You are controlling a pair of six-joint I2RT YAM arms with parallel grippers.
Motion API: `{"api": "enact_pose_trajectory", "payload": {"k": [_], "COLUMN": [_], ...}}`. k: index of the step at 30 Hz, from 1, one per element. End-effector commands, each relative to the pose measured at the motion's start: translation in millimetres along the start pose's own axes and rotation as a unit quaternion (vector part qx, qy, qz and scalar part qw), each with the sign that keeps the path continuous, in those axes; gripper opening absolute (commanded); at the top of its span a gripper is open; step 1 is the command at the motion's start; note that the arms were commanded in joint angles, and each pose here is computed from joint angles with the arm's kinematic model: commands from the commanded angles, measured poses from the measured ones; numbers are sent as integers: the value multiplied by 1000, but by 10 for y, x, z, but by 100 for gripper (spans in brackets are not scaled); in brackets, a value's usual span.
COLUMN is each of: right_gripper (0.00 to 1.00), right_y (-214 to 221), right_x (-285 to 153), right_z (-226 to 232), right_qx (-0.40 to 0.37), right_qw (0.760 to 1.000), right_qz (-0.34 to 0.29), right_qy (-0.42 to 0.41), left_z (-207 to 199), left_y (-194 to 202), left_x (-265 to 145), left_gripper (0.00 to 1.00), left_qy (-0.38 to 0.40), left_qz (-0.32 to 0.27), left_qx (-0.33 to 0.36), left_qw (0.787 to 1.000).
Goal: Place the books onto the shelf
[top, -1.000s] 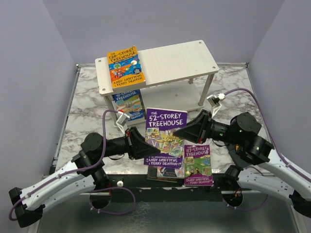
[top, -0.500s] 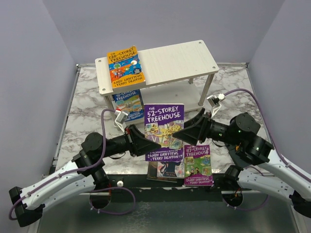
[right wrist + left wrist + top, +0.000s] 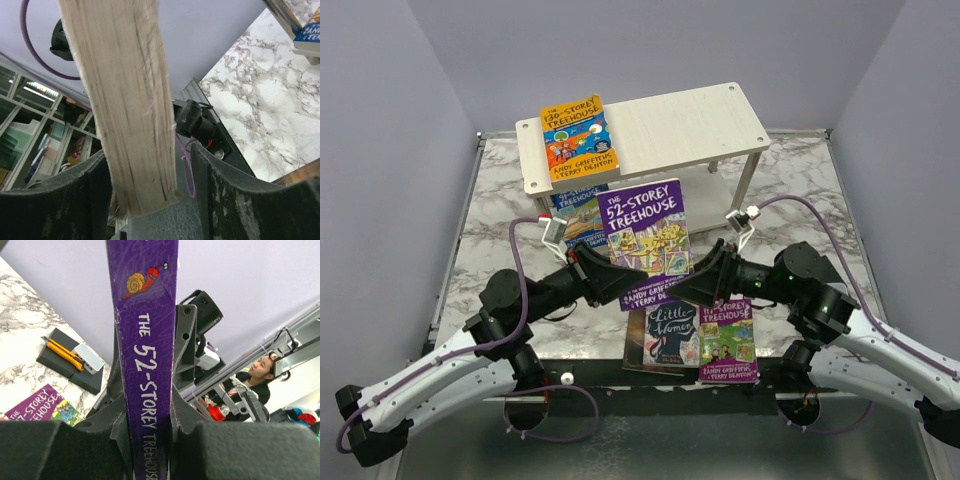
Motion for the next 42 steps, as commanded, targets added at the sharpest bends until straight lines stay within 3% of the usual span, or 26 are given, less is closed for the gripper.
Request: {"api": "enact_pose_trajectory", "payload": {"k": [1, 11, 16, 19, 24, 27, 29, 30, 34, 36, 42], "right_gripper": [61, 49, 32, 4, 1, 1, 1, 1, 1, 1, 1], "right_y": [-47, -266, -329, -378, -481, -574, -662, -704, -879, -989, -1302], "right_x": [-39, -57, -58, -65, -49, -46, -53, -54, -41, -23, 129], "right_z": [157, 275, 303, 309, 327, 329, 339, 340, 304, 334, 405], "right_qx": [0, -19, -22, -24, -38, -49, -62, -71, -99, -113, -152], "right_qw": [999, 996, 995, 994, 994, 993, 992, 991, 987, 984, 977], "right_qz": [-16, -64, -81, -93, -98, -104, -110, -113, -112, -115, -110], "right_qy": [-42, -53, -58, -53, -36, -16, 1, 9, 61, 74, 104], "left_z": [-351, -304, -298, -285, -227, -161, -118, -76, 26, 110, 346], "left_y": [-324, -371, -389, -390, -404, -431, -475, -479, -516, -522, -578], "left_x": [50, 57, 56, 54, 66, 59, 47, 38, -15, -75, -377], "left_gripper": [0, 0, 0, 0, 0, 25, 55, 65, 89, 98, 99], "left_qy": [48, 33, 26, 21, 2, -25, -46, -63, -106, -135, -222], "left_qz": [-68, -84, -87, -88, -92, -98, -107, -106, -108, -107, -112], "left_qx": [25, 19, 20, 19, 16, 21, 30, 37, 64, 81, 140], "left_qw": [996, 996, 996, 996, 996, 995, 993, 992, 986, 982, 958]}}
Point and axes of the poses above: each gripper's point midway between its finger pads, its own x axis out along the fingers, its own z axis along the line the jaws close on, y = z × x, the point moved 3 cm from there along -x, back along the fingers, and after that the axes turned 8 degrees about -x, right-handed, at the moved point
